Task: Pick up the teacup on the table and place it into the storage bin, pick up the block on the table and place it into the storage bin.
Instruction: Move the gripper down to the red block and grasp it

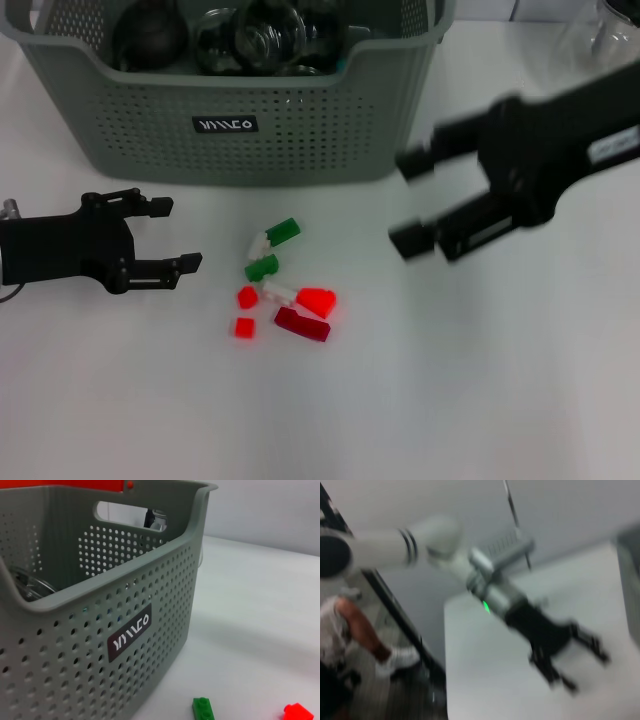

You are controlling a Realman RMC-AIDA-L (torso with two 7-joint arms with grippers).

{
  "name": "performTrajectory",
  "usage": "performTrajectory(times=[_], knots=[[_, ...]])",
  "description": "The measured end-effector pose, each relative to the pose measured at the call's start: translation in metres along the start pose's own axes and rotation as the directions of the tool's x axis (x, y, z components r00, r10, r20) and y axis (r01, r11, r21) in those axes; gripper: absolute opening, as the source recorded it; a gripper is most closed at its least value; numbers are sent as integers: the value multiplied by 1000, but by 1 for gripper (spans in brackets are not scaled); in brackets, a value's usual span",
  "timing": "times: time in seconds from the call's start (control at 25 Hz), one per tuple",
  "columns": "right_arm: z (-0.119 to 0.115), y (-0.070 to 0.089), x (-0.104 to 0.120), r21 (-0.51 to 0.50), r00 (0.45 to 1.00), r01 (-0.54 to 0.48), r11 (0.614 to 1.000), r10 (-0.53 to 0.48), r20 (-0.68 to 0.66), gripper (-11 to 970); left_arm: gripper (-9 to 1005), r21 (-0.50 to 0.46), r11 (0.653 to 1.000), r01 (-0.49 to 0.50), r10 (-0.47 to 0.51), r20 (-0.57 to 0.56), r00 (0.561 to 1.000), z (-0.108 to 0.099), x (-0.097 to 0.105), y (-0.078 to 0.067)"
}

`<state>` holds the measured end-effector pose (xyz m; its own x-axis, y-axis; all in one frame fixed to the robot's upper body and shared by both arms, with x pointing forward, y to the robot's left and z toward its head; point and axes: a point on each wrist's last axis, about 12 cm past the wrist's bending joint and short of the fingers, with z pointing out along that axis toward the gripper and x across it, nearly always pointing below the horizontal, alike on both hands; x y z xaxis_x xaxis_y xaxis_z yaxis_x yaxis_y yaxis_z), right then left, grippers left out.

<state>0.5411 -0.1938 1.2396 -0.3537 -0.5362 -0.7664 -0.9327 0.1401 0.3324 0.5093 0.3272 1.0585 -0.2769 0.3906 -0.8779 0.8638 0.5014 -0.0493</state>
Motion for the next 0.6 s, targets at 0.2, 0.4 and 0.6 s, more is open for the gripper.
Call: performTrajectory(times=[0.2,0.4,0.6], knots=[[35,-21,8,24,966,-96,995,99,-241,931,845,0,1000,-1,1,1,1000,0,-1,0],[75,-40,9,65,917,-93,994,110,-384,925,845,-2,1000,-1,1,2,1000,1,-1,1],[106,-50,10,121,897,-14,993,66,-437,918,847,-6,1000,-2,2,0,1000,1,-1,1]])
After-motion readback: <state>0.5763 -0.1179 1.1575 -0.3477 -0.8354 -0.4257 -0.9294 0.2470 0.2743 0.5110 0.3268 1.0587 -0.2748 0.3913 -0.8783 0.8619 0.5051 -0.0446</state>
